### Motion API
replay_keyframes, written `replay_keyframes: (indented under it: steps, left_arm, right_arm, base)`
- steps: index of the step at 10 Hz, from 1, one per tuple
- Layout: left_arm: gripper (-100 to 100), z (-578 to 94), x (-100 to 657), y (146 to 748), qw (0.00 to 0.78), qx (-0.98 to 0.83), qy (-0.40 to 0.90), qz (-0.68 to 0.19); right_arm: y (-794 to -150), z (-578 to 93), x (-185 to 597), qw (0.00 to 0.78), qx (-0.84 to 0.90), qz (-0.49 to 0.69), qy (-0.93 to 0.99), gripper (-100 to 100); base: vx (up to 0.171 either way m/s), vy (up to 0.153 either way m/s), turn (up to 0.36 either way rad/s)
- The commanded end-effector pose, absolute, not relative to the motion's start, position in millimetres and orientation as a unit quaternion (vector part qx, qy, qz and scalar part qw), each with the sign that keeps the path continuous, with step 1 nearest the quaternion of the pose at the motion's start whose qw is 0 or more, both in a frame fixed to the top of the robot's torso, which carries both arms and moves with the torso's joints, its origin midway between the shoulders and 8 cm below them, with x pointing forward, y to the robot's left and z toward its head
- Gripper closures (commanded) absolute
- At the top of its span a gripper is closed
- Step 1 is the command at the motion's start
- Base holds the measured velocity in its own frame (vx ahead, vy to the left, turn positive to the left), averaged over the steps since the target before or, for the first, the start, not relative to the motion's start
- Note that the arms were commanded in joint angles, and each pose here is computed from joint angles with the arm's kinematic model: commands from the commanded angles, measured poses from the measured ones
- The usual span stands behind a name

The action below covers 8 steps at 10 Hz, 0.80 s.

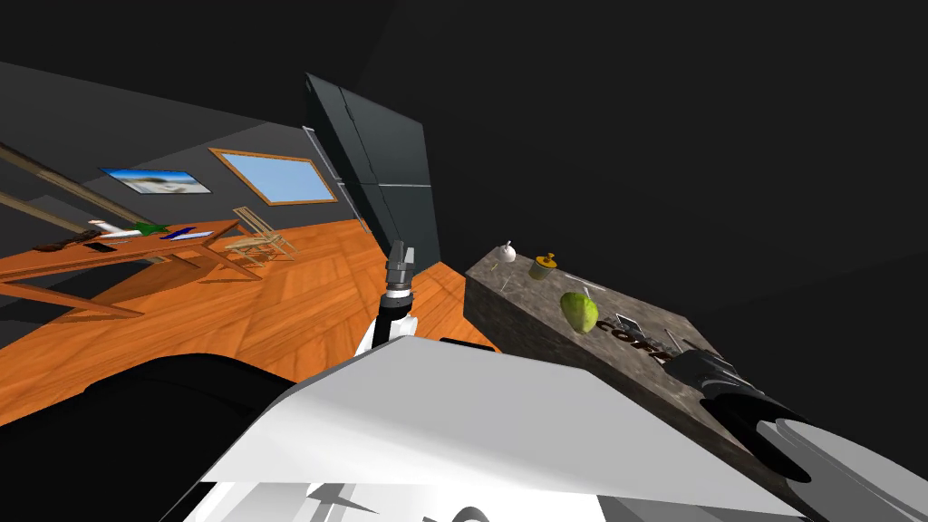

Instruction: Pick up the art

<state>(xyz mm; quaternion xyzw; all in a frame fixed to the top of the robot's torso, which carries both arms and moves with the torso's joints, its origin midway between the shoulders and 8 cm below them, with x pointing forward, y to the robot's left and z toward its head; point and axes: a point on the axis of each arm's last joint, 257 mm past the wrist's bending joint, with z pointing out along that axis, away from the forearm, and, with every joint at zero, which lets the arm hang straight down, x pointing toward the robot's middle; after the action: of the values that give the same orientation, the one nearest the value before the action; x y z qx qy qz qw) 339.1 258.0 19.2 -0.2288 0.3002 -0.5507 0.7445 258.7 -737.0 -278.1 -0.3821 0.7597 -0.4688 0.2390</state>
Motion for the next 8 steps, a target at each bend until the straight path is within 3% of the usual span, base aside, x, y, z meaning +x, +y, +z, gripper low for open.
replay_keyframes:
  steps: [1, 2, 3, 4, 8]
  left_arm:
    - [0, 19.2, 339.1, 258.0, 0.744, -0.229, 0.300, -0.551]
    - [0, 19.2, 339.1, 258.0, 0.744, -0.229, 0.300, -0.551]
    - [0, 19.2, 339.1, 258.0, 0.744, -0.229, 0.300, -0.551]
    - [0, 19.2, 339.1, 258.0, 0.744, -0.229, 0.300, -0.551]
    - [0, 19.2, 339.1, 257.9, 0.744, -0.229, 0.300, -0.551]
  right_arm:
    - [-737.0, -278.1, 258.7, 0.239, -0.382, -0.469, 0.760, -100]
    - [-737.2, -277.8, 258.7, 0.239, -0.383, -0.469, 0.759, 0]
    - [-737.2, -277.7, 258.8, 0.239, -0.383, -0.469, 0.759, -100]
    - [-737.2, -277.7, 258.9, 0.239, -0.383, -0.469, 0.759, 100]
    - [-736.9, -278.3, 258.5, 0.239, -0.383, -0.468, 0.760, 100]
  base:
    - [0.059, -0.055, 0.010]
    - [0.011, -0.010, 0.004]
    - [0.006, -0.004, 0.001]
    - [0.000, 0.000, 0.000]
    - [0.000, 0.000, 0.000]
